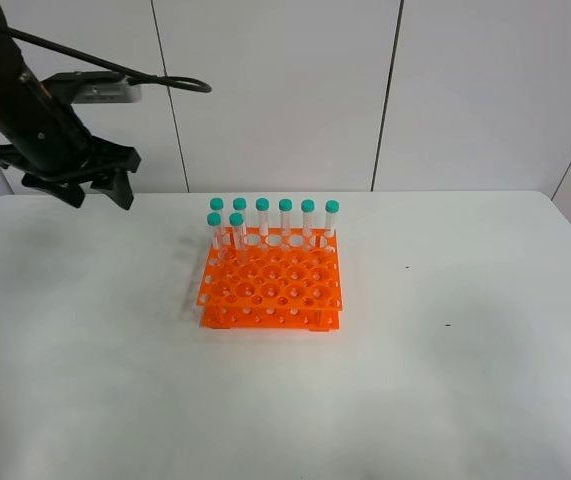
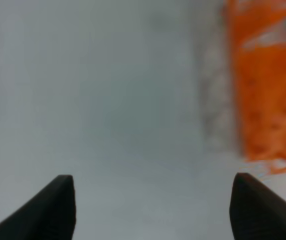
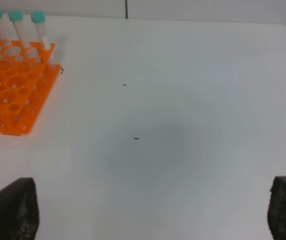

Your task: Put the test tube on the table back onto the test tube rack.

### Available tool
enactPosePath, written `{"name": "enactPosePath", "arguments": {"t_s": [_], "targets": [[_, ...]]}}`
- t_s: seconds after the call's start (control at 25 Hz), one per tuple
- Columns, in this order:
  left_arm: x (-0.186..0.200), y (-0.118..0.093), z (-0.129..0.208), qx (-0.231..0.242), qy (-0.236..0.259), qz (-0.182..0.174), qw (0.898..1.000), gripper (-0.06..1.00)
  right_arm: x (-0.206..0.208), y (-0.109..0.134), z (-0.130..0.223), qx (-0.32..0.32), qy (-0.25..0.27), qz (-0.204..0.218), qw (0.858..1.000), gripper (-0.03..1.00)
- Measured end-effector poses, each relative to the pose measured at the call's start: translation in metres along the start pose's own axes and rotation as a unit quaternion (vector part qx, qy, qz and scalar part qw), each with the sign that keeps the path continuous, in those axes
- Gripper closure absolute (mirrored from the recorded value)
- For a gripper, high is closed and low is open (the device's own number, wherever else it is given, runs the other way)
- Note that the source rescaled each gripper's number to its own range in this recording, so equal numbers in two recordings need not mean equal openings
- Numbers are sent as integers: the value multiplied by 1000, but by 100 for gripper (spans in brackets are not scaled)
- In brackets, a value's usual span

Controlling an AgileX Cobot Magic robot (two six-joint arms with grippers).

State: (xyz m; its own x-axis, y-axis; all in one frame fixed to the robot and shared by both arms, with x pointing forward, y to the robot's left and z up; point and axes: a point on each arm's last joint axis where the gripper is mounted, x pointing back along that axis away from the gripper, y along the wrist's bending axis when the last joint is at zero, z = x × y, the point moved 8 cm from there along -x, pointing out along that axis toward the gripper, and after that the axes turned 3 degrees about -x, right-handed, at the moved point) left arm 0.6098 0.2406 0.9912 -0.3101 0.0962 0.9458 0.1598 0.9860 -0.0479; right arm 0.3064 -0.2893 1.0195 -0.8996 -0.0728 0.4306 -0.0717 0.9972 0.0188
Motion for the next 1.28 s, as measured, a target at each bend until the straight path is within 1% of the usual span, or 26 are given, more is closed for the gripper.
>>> {"name": "enactPosePath", "arguments": {"t_s": [0.16,0.24,0.32,0.48,0.56,0.68,0.88,1.16,1.2,1.28], "targets": [[4,40,20,52,51,-15,997,0,0,0,0,0,0,0,1000,-3],[6,48,33,67,85,-16,994,0,0,0,0,0,0,0,1000,-3],[9,49,43,65,114,-13,991,0,0,0,0,0,0,0,1000,-3],[6,45,57,54,129,-3,990,0,0,0,0,0,0,0,1000,-3],[3,42,70,54,144,0,988,0,0,0,0,0,0,0,1000,-3],[6,41,98,51,164,-7,985,0,0,0,0,0,0,0,1000,-3],[25,36,144,48,163,-15,985,0,0,0,0,0,0,0,1000,-3],[44,23,218,59,136,-20,989,0,0,0,0,0,0,0,1000,-3],[44,21,230,59,129,-20,990,0,0,0,0,0,0,0,1000,-3],[41,19,246,58,101,-23,993,0,0,0,0,0,0,0,1000,-3]]}}
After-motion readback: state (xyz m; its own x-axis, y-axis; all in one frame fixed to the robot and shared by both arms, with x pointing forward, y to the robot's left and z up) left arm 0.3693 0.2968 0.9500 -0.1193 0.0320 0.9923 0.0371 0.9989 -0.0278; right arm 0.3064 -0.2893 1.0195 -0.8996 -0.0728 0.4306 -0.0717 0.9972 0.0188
